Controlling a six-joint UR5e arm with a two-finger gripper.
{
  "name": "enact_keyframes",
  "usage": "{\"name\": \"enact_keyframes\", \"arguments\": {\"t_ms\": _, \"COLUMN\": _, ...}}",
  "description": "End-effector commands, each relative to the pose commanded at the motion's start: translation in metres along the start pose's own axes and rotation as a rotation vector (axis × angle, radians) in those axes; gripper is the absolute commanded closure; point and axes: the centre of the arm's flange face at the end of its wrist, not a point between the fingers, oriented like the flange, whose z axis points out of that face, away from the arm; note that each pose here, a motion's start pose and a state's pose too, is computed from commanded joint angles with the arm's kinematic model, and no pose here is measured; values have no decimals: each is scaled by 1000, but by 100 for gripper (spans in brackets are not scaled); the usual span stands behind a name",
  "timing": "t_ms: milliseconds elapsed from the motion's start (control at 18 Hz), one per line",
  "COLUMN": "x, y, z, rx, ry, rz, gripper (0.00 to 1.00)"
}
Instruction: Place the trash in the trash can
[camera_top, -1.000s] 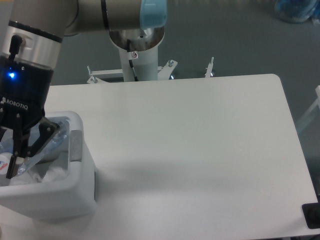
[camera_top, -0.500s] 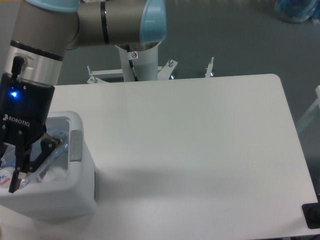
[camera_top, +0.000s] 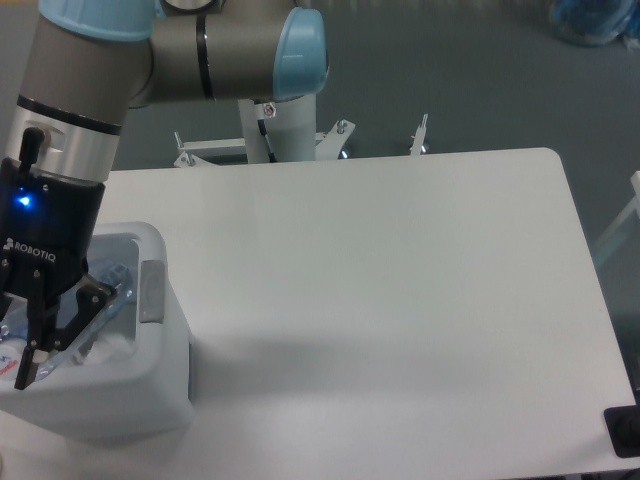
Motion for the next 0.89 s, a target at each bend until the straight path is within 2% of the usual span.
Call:
{"name": "enact_keyframes", "arguments": {"t_ms": 111, "x": 4, "y": 7, "z": -5, "rx": -9, "ry": 2, "rz": -3, "gripper": 61}}
{"name": "enact_keyframes", "arguments": {"t_ms": 167, "x": 5, "y": 8, "z": -8, "rx": -9, "ry": 2, "rz": -3, "gripper": 58}}
{"name": "enact_keyframes", "arguments": {"t_ms": 222, "x": 6, "y": 8, "z": -10, "rx": -7, "ry": 2, "rz": 1, "gripper": 48}}
{"name": "enact_keyframes", "arguments": {"t_ms": 667, "x": 5, "y": 9, "z": -7, "rx": -10, "ry": 1, "rz": 3, "gripper": 45}}
{"name": "enact_keyframes", "arguments": {"t_ms": 722, "x": 5, "y": 8, "z": -8, "rx": -9, "ry": 1, "rz": 5, "gripper": 41}}
{"name": "enact_keyframes", "arguments": {"t_ms": 833, "x": 4, "y": 5, "z": -10, "rx": -4, "ry": -6, "rz": 14, "gripper": 10}}
{"name": "enact_keyframes", "arguments": {"t_ms": 889, "x": -2, "y": 7, "z": -10, "rx": -9, "ry": -14, "rz": 21, "gripper": 1}}
